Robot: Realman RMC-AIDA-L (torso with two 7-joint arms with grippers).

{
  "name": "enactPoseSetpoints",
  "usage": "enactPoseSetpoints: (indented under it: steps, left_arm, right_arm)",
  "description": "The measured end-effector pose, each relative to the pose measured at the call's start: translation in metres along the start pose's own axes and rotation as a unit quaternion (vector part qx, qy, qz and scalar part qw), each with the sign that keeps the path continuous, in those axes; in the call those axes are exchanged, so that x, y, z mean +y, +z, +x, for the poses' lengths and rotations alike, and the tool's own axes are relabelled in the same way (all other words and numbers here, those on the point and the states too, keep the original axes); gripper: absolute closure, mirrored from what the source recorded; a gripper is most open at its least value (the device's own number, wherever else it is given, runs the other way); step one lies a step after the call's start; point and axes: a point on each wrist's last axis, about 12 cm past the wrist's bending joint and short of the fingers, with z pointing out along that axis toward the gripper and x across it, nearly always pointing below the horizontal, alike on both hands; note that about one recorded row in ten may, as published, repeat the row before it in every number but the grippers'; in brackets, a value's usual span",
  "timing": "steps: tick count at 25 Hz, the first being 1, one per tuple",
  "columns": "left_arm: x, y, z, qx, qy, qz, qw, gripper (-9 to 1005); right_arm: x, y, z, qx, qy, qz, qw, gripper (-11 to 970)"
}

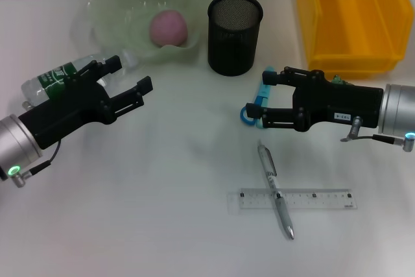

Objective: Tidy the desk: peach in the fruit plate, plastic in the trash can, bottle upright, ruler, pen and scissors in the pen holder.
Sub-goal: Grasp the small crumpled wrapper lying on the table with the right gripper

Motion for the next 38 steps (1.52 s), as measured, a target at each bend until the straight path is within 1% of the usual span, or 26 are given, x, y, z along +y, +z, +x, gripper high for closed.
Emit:
enactPoseSetpoints:
  steps: [12,13,14,17,18,21,22,23,24,26,33,38]
  left_arm:
    - [0.004,0.003,-0.005,0.006,0.0,0.008,1.0,151]
    - [0.004,0.002,-0.007,0.015,0.009,0.02,1.0,151]
    - [0.004,0.002,-0.007,0.015,0.009,0.02,1.0,151]
    - [0.004,0.0,-0.009,0.043,0.037,0.054,0.997,151]
    - [0.004,-0.003,-0.011,0.06,0.055,0.077,0.994,151]
    - [0.004,-0.004,-0.012,0.068,0.066,0.091,0.991,151]
    - [0.004,-0.005,-0.014,0.072,0.073,0.1,0.99,151]
    - [0.003,-0.008,-0.015,0.082,0.086,0.121,0.986,151]
    - [0.003,-0.008,-0.015,0.082,0.086,0.121,0.986,151]
    - [0.001,-0.011,-0.017,0.091,0.096,0.143,0.981,152]
    - [0.0,-0.013,-0.016,0.095,0.113,0.157,0.977,152]
    - [0.0,-0.014,-0.015,0.096,0.116,0.158,0.976,152]
  right_arm:
    - [0.001,0.0,0.001,0.0,0.003,0.0,1.0,247]
    - [0.001,0.0,0.001,0.0,0.003,0.0,1.0,247]
    - [0.001,0.0,0.001,0.0,0.003,0.0,1.0,247]
    - [0.001,0.0,0.002,0.001,0.003,0.001,1.0,248]
    - [0.0,0.0,0.002,0.0,0.004,0.002,1.0,248]
    - [0.0,-0.001,0.002,0.0,0.004,0.003,1.0,249]
    - [0.0,-0.001,0.002,0.0,0.004,0.003,1.0,250]
    - [0.0,-0.001,0.002,0.0,0.008,0.003,1.0,250]
    - [0.0,-0.001,0.002,0.0,0.008,0.003,1.0,250]
    - [0.0,-0.001,0.002,0.0,0.015,0.003,1.0,251]
    - [0.001,-0.002,0.004,0.0,0.031,0.003,0.999,253]
    - [0.002,-0.004,0.005,-0.004,0.035,0.005,0.999,255]
